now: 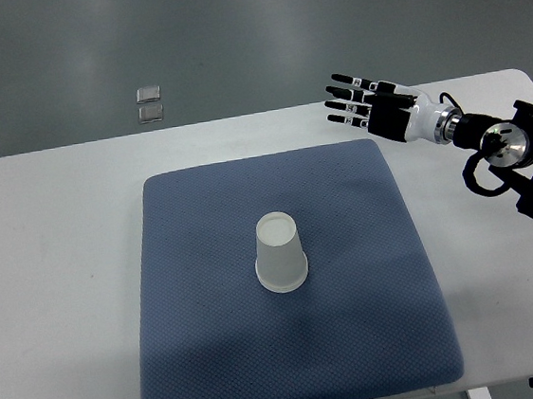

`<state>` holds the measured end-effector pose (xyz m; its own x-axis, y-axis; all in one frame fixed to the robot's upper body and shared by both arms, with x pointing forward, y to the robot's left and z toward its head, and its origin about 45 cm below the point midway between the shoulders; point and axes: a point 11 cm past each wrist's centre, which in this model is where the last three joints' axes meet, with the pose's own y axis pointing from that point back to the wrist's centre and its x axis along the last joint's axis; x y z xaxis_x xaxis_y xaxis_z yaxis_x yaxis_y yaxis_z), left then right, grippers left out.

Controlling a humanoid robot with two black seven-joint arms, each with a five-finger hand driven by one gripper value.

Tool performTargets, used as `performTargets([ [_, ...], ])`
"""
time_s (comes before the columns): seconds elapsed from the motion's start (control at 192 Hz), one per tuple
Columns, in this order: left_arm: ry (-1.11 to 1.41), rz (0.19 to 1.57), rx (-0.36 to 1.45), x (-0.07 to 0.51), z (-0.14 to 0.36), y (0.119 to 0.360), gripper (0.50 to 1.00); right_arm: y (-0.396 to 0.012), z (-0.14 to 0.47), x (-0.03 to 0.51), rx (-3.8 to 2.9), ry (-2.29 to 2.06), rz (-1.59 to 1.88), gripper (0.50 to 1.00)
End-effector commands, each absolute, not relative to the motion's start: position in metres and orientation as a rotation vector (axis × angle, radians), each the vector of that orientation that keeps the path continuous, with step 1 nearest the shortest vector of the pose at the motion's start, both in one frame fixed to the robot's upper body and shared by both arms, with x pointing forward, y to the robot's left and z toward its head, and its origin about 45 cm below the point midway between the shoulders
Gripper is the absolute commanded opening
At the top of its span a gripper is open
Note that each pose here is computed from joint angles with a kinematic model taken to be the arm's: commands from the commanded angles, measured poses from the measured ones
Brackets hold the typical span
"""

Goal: Stack paper cups

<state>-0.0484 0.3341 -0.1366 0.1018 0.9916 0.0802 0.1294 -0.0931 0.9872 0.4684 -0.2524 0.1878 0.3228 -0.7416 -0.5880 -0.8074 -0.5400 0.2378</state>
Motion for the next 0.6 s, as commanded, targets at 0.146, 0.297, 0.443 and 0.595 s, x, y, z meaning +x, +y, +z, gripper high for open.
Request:
performTargets([
  [0.146,1.192,1.134,1.417,-0.049,-0.137,0.334,1.000,-0.251,0.183,0.465,-2.433,1.440,0.999,0.926],
  [0.297,1.191,1.134,1.417,-0.048,-0.137,0.334,1.000,-0.262,0.188,0.467,-2.425,1.465,0.976,0.926],
  [0.443,1.193,1.135,1.416,-0.048,-0.137,0.334,1.000,-0.272,0.194,0.468,-2.425,1.464,0.953,0.926],
  [0.595,1.192,1.133,1.417,-0.049,-0.137,0.334,1.000,-0.270,0.194,0.467,-2.439,1.431,0.949,0.926],
])
